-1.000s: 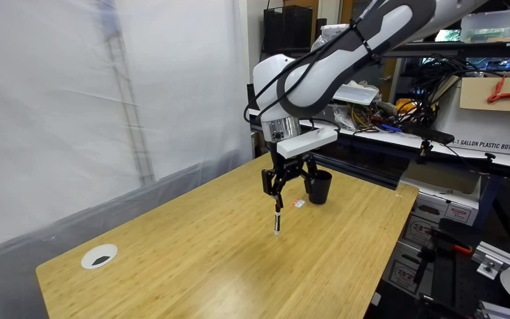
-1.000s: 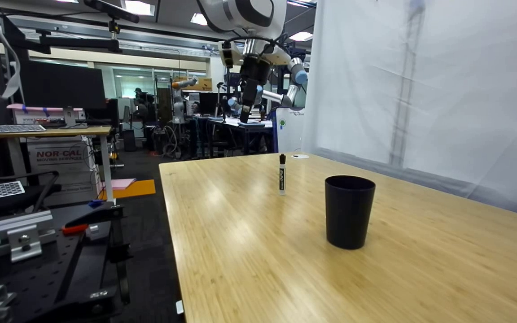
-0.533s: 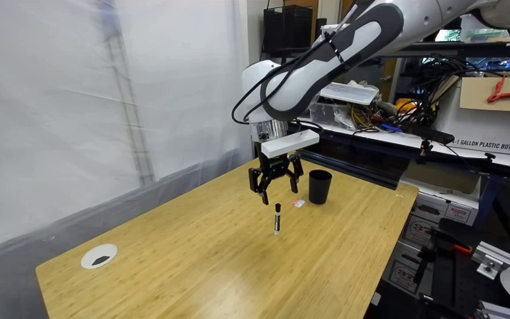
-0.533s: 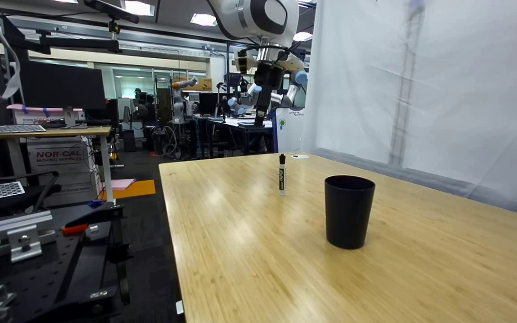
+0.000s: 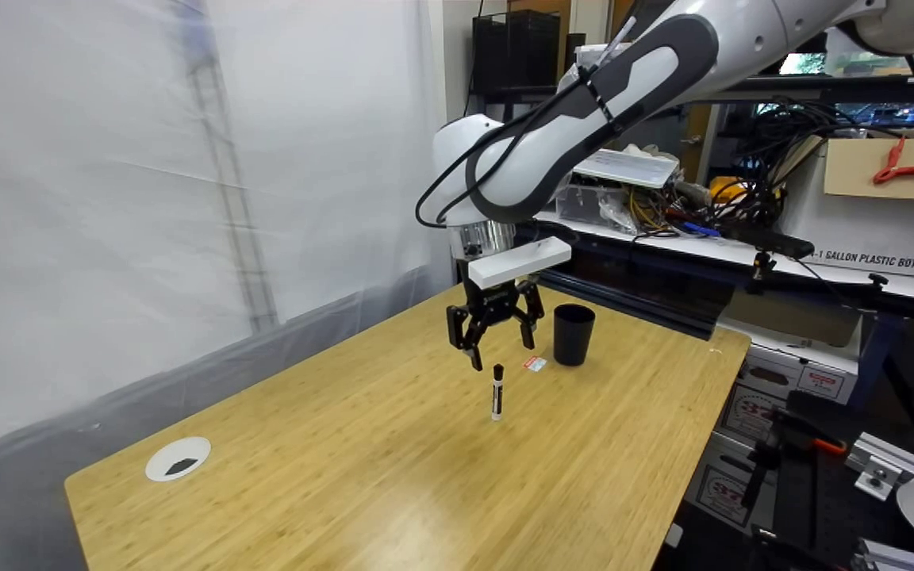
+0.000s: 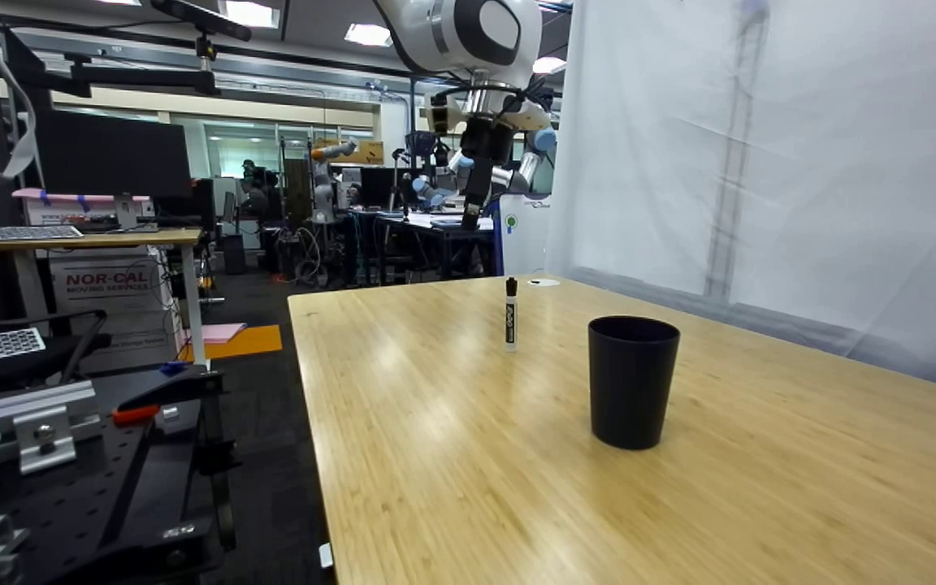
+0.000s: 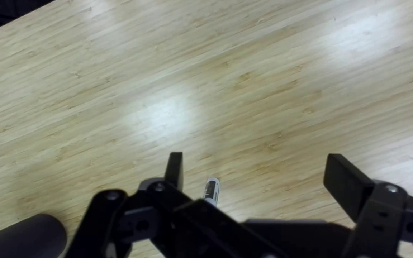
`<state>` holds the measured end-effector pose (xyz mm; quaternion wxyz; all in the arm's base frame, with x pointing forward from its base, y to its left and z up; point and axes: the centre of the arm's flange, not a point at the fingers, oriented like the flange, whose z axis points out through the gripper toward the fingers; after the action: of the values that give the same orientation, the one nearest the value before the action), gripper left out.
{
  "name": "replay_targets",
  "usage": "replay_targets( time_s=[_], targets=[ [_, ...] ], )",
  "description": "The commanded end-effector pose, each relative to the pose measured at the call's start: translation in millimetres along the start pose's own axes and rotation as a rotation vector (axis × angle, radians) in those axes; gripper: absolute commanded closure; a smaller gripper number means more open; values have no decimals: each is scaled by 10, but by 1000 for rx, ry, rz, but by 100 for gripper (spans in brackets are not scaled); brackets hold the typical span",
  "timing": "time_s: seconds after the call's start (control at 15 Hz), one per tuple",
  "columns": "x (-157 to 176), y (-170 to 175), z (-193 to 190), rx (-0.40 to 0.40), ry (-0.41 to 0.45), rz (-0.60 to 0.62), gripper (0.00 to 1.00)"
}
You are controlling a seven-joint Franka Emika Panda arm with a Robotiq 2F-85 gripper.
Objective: Pick up the marker and place it in the cup
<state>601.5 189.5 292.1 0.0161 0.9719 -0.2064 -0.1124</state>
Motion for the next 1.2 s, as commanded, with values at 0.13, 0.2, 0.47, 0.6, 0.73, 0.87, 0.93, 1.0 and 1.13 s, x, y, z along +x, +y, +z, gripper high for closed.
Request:
replay_targets(
  time_s=[0.13,0.2,0.47,0.6,0.73,0.87,0.93,1.0,1.13],
  targets=[
    [355,58,278,-45,39,14,0],
    [422,79,345,-47,47,15,0],
    [567,101,559,-61,52,16,0],
    [619,101,657,-61,51,6,0],
    [656,105,749,-63,48,-8,0],
    [690,116,824,-61,47,-27,0],
    [710,125,856,-60,50,-35,0],
    [734,136,882,-58,54,-41,0],
    [788,167,903,-54,62,-51,0]
  ],
)
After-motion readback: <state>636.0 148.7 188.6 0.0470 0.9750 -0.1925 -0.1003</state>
